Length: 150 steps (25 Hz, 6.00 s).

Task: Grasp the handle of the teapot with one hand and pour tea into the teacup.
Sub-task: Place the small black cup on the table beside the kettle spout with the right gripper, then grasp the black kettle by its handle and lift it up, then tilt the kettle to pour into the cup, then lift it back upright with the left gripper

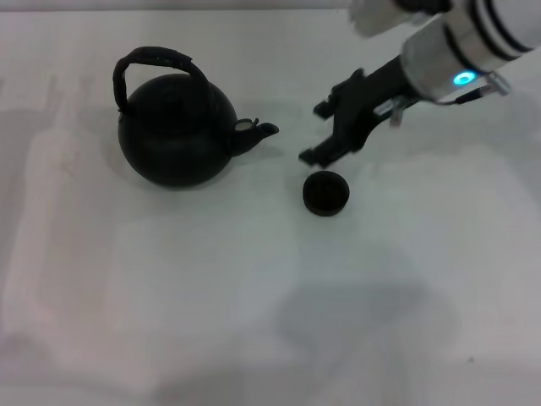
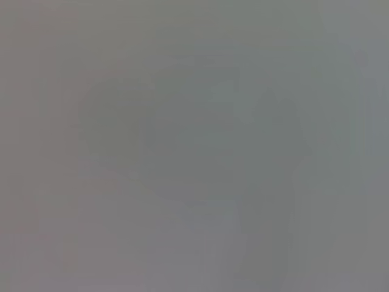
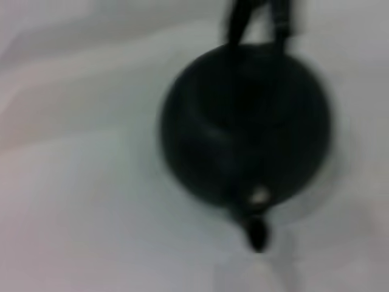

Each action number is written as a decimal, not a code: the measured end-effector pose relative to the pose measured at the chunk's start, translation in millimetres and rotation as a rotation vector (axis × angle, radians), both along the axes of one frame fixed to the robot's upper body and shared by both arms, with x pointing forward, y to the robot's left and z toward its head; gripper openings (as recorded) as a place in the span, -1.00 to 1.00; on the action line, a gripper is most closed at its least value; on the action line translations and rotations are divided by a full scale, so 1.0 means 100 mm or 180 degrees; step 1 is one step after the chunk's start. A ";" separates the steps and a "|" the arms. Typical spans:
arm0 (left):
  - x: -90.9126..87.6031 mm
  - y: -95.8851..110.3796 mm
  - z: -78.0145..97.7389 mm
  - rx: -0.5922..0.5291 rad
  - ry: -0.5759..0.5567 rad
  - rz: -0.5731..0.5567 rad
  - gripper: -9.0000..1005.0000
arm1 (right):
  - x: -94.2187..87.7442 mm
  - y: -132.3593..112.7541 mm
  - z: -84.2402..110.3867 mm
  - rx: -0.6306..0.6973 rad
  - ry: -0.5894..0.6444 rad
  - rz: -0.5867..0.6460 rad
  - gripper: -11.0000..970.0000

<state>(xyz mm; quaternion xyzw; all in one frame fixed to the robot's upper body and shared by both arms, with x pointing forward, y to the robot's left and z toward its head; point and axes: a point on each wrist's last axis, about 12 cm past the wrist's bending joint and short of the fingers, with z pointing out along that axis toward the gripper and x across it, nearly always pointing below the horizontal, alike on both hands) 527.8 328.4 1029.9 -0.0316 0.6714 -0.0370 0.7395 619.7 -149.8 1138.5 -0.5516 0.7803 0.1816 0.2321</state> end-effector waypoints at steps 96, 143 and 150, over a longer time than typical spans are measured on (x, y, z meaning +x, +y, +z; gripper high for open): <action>-0.06 -0.69 -0.19 0.0709 0.0334 -0.1378 -0.69 | -0.16 -2.03 -0.66 0.1747 -0.3183 -0.4054 0.74; 0.54 -1.32 0.27 0.2008 -0.0401 -0.2269 -0.80 | -0.09 -2.05 -0.57 0.1843 -0.3267 -0.4167 0.74; 0.57 -1.34 0.26 0.2085 -0.0356 -0.2278 -0.80 | -0.09 -2.06 -0.56 0.1859 -0.3275 -0.4208 0.74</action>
